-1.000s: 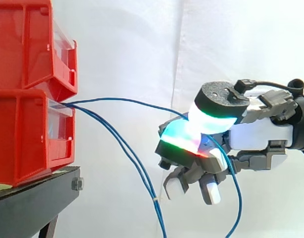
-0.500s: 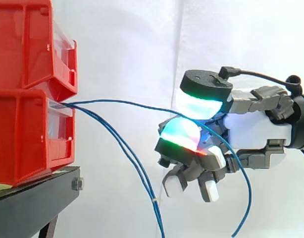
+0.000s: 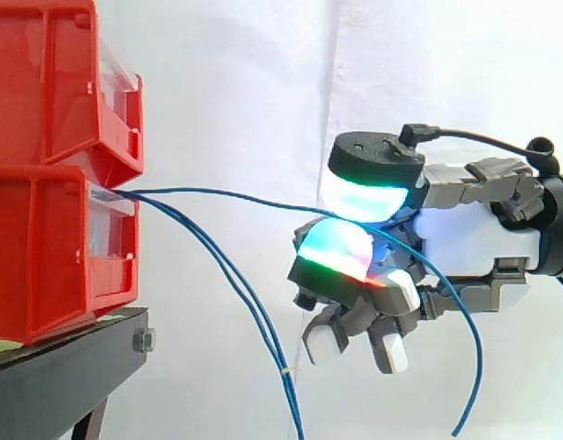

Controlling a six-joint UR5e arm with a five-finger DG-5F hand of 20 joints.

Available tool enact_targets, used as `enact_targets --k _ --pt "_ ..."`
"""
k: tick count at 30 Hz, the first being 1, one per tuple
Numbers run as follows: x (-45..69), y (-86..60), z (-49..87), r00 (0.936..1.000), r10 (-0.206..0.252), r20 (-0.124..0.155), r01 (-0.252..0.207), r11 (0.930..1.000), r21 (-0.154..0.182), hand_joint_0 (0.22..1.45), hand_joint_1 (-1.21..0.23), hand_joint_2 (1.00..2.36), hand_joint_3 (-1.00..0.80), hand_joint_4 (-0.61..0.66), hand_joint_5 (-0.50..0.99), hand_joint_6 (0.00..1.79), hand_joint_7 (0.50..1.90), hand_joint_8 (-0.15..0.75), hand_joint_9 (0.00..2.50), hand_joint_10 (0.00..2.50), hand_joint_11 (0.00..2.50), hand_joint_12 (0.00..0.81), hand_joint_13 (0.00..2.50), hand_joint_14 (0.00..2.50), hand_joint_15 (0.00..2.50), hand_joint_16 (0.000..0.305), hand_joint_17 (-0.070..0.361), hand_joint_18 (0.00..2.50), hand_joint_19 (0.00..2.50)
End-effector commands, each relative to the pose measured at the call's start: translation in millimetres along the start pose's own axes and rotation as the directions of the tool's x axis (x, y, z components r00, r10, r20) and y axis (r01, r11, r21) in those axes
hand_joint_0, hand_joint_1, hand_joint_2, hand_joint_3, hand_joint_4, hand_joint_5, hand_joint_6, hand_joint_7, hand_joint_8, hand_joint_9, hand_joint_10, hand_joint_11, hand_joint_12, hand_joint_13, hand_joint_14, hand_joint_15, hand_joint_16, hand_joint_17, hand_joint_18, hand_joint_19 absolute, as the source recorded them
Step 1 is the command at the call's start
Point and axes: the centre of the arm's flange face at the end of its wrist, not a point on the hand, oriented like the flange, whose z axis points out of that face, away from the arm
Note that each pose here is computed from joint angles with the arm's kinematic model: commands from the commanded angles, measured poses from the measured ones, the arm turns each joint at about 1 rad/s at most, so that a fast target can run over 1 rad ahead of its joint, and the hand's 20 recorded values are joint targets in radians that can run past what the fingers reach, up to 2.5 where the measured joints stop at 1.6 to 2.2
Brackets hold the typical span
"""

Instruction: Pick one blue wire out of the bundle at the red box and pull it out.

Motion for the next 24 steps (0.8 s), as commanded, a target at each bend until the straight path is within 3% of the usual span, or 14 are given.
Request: enact_targets --k 1,17,21,24 --pt "1.1 -0.3 0.2 1.0000 0.000 -0.002 0.000 1.0000 0.000 0.59 -0.66 1.02 -0.13 0.25 -0.10 0.82 1.39 0.393 1.12 0.02 0.69 0.475 0.78 0.01 0.39 0.070 0.156 0.94 0.67" --pt "1.7 0.7 -0.1 1.0000 -0.002 0.000 0.002 1.0000 0.002 0.61 -0.72 1.02 -0.09 0.22 -0.10 0.85 1.40 0.376 1.14 0.02 0.73 0.467 0.75 0.01 0.39 0.068 0.153 0.91 0.65" --pt "0.1 5.7 -2.6 0.9999 -0.011 -0.001 0.011 0.9999 0.009 0.61 -0.73 1.02 -0.07 0.20 -0.09 0.85 1.40 0.377 1.13 0.02 0.74 0.464 0.73 0.01 0.39 0.067 0.150 0.87 0.65" --pt "-4.1 20.5 -10.8 0.9992 -0.038 -0.008 0.038 0.9988 0.031 0.62 -0.75 1.02 -0.05 0.19 -0.09 0.85 1.41 0.373 1.11 0.02 0.73 0.461 0.71 0.01 0.39 0.066 0.149 0.86 0.65"
